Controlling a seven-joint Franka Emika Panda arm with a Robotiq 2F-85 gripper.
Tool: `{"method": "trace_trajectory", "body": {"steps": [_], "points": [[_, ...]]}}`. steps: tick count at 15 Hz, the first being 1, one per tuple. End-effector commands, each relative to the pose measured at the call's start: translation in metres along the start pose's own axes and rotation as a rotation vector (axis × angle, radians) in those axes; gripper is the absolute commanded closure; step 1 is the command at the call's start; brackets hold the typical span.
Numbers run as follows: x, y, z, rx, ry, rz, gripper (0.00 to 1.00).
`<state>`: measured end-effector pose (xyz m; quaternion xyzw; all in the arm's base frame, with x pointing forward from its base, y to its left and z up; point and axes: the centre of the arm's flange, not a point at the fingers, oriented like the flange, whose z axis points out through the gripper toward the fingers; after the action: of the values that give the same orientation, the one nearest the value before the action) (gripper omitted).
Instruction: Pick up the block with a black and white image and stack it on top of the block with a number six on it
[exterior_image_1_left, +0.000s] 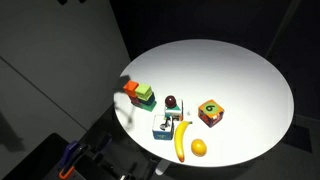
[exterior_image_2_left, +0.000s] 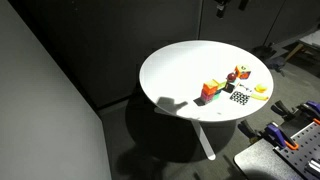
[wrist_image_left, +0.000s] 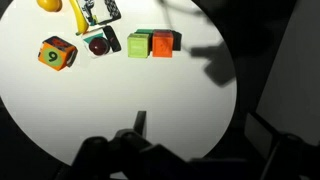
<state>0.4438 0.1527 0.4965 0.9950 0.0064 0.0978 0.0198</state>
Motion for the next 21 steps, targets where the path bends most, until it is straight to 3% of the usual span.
{"method": "trace_trajectory", "body": {"steps": [1, 10, 21], "points": [[0.000, 0.000, 0.000, 0.000, 0.000, 0.000, 0.00], [0.000, 0.000, 0.000, 0.000, 0.000, 0.000, 0.00], [0.026, 0.037, 0.011, 0.062, 0.034, 0.073, 0.00]]}}
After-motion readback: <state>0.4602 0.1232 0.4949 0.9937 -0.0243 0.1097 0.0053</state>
